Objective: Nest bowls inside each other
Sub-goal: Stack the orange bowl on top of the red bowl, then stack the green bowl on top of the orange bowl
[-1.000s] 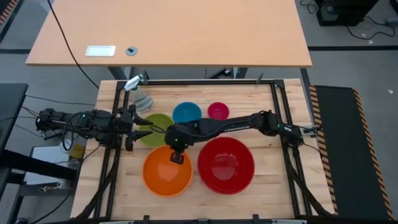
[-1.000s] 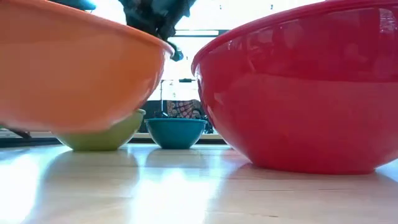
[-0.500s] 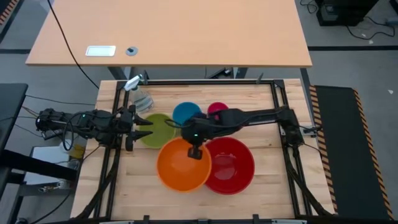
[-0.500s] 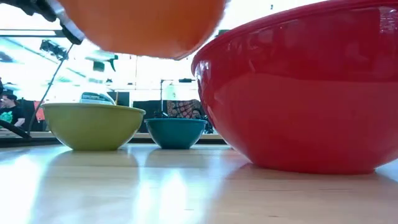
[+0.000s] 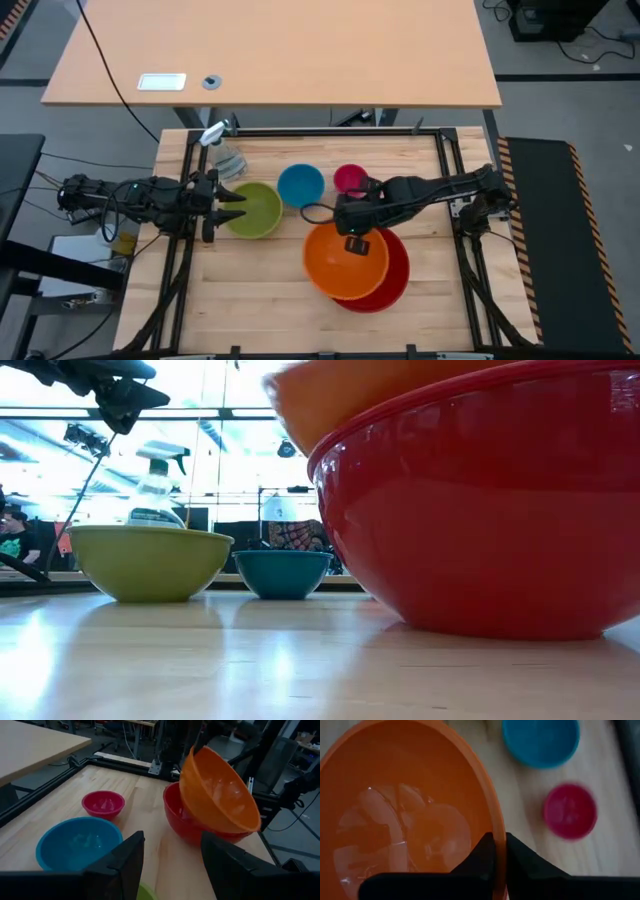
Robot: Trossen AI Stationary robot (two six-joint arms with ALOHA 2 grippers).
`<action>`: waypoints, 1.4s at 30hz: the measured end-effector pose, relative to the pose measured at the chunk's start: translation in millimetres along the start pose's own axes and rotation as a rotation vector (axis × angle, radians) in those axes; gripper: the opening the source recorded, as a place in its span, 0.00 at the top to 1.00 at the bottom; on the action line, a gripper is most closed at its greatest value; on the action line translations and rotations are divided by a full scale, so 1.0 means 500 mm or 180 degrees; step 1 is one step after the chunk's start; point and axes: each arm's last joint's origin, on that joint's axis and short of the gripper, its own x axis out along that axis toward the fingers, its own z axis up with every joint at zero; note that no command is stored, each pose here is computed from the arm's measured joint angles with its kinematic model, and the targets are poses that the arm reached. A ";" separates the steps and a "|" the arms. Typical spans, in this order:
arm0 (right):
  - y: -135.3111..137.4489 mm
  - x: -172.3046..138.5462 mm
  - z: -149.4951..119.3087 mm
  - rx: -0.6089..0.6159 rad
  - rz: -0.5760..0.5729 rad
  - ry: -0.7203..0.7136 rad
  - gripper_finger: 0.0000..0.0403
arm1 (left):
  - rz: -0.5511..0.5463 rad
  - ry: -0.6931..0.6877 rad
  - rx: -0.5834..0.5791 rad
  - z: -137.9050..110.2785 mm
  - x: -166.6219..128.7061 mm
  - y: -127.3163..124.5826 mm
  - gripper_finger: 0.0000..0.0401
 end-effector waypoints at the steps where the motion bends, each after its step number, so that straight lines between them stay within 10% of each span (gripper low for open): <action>1: -0.003 0.008 -0.012 0.0004 0.0021 0.0064 0.93 | 0.0006 0.0020 -0.0012 -0.004 0.002 0.001 0.51; 22: -0.056 0.201 -0.153 0.0566 0.0455 0.0266 0.85 | 0.0063 0.0206 0.0006 -0.015 0.036 -0.005 0.50; 32: -0.056 0.150 -0.120 0.0583 0.0924 0.0278 0.56 | 0.0149 0.0161 0.0011 -0.013 0.038 -0.004 0.50; 42: -0.084 0.065 -0.066 0.0554 0.0330 -0.0327 0.37 | 0.0147 0.0152 0.0038 -0.013 0.038 -0.004 0.50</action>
